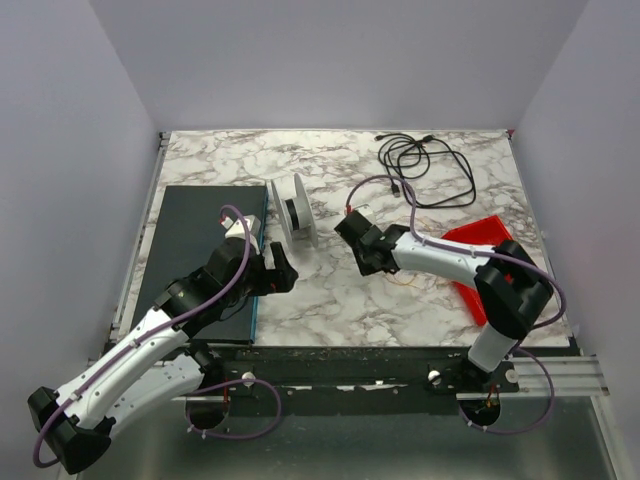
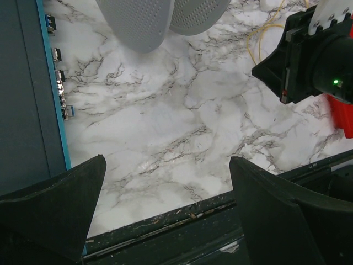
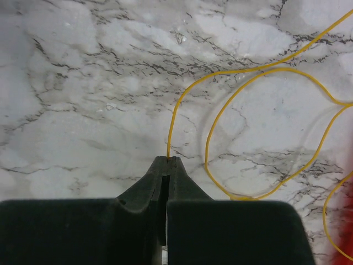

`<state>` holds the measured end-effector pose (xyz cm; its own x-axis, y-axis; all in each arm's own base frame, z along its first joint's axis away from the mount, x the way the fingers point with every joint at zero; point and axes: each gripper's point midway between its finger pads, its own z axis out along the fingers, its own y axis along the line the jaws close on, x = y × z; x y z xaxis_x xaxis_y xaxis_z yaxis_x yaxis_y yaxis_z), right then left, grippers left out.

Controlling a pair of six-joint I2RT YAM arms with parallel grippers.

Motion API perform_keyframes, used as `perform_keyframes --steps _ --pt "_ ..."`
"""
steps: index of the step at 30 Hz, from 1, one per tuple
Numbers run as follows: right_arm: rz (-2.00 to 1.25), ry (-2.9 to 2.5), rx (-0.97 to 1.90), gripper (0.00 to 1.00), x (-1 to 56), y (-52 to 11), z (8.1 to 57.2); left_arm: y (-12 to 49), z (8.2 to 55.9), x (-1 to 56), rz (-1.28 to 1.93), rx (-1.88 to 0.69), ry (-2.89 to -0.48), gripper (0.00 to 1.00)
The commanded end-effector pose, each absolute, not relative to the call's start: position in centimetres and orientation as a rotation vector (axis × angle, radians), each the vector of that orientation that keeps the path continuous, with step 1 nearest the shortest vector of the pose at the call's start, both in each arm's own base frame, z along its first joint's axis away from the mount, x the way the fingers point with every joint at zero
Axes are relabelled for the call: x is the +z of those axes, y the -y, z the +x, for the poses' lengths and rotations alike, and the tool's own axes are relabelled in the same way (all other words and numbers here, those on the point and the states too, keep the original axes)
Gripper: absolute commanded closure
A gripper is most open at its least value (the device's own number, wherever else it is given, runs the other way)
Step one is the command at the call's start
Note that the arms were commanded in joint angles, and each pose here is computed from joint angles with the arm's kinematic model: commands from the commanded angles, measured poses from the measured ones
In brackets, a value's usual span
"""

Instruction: Wrap the cables

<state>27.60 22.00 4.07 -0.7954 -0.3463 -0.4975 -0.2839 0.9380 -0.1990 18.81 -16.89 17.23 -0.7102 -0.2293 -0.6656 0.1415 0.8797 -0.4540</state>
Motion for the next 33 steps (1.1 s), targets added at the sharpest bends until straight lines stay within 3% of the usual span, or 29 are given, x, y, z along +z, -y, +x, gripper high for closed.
perform_keyframes --steps 1,11,20,26,33 --pt "-0.36 -2.511 0.096 0.99 9.1 -24.6 28.3 17.0 19.2 18.6 -0.069 -0.645 -2.226 0.01" --pt "0.103 -2.363 0.583 0.99 19.1 -25.9 31.5 18.7 20.2 19.7 -0.031 -0.654 -2.197 0.02" --pt "0.301 -2.176 0.974 0.99 26.6 -28.3 32.5 18.9 21.6 20.4 -0.074 -0.603 -2.168 0.03" --pt "0.331 -1.967 1.244 0.99 31.7 -30.7 33.4 15.7 23.2 21.5 -0.233 -0.411 -2.119 0.03" --pt "0.357 -1.899 1.21 0.99 32.9 -30.7 35.2 16.0 27.4 23.1 -0.254 -0.206 -2.082 0.19"
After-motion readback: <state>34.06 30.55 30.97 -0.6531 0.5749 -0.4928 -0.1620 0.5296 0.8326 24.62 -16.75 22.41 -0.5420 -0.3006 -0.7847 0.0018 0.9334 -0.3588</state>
